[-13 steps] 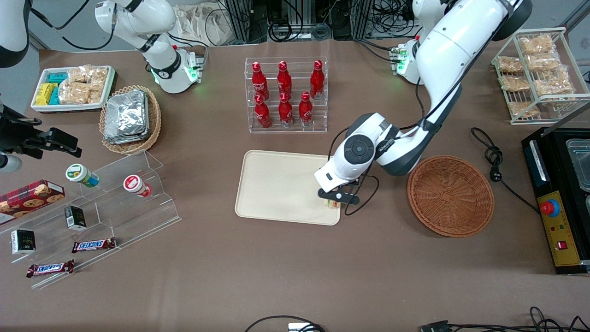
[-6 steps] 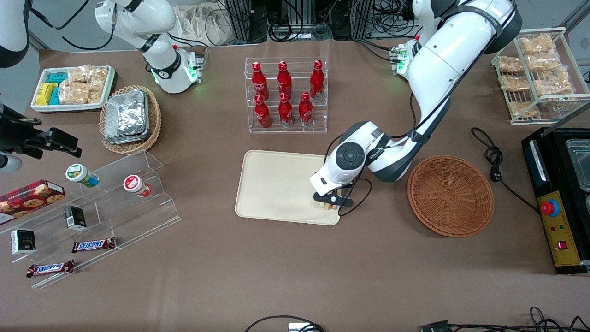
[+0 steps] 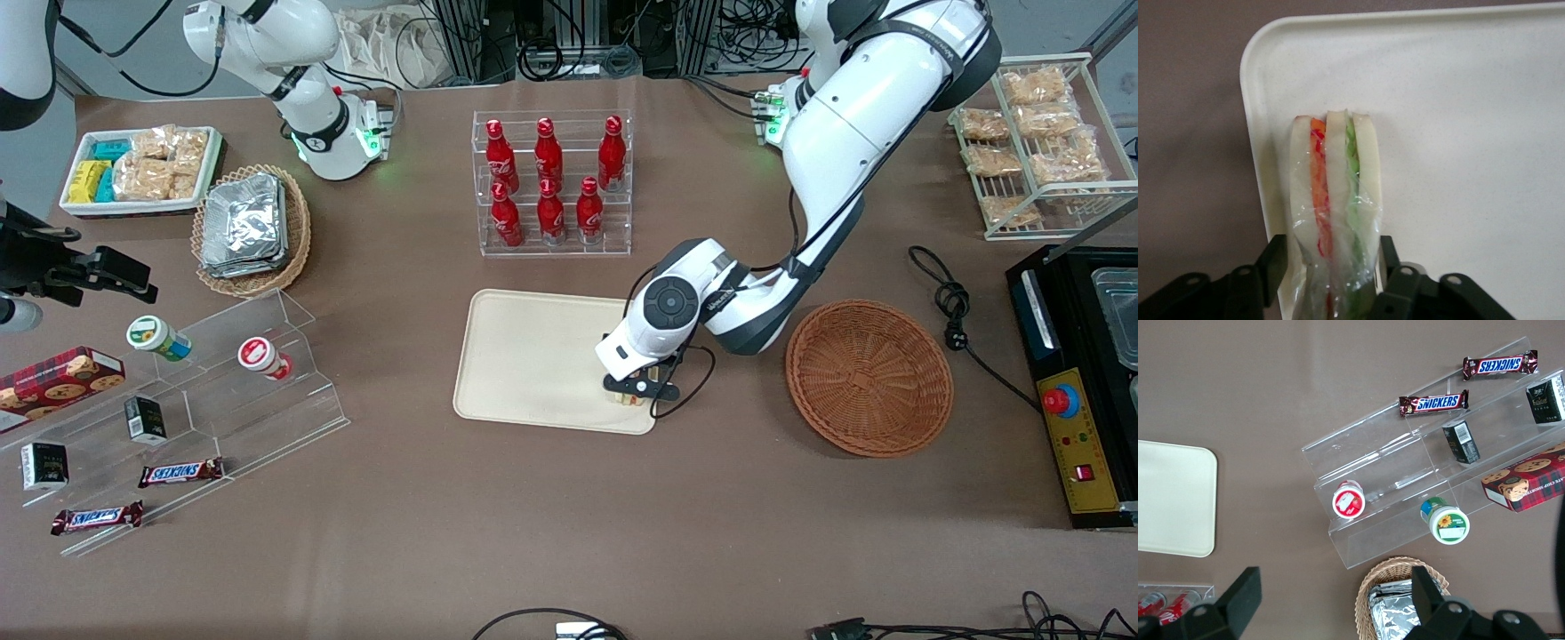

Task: Place sandwich from basket to tray

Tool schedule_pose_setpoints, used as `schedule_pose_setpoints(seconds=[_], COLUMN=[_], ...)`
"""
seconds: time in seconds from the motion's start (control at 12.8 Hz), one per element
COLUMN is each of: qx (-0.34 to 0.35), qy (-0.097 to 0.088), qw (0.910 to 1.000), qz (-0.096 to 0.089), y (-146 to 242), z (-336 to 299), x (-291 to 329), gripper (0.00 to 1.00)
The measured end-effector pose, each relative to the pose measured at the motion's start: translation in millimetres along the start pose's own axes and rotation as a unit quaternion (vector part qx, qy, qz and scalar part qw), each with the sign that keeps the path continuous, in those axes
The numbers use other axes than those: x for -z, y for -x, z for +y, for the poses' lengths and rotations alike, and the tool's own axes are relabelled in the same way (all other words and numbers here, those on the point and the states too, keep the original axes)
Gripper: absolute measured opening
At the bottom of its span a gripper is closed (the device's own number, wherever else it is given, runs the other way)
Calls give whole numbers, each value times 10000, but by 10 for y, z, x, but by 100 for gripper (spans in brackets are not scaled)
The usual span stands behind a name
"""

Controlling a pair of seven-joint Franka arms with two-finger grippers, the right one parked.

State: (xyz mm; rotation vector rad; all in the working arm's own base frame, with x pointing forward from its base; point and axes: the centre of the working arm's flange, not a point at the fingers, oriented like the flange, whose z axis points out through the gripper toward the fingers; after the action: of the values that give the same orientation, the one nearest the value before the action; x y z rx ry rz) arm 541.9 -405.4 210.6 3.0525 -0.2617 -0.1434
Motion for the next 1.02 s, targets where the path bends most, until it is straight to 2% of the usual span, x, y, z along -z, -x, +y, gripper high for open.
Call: schedule_pose_setpoints(seconds=[0.16,0.24,0.47,0.63,0.86,1.02], qx=[94,140,255,383,628,645], qy=[14,-65,-458,-693,-1003,-1187], qw=[9999,9998,9986,9966,9924,9903], qz=[111,117,122,214,329,324], y=[-94,-145,-208,-174,-82,34], z=[-4,-19,-93,-211,-621,-971], x=[165,327,1075,1623,2366,2893], gripper=[92,100,100,100,100,100])
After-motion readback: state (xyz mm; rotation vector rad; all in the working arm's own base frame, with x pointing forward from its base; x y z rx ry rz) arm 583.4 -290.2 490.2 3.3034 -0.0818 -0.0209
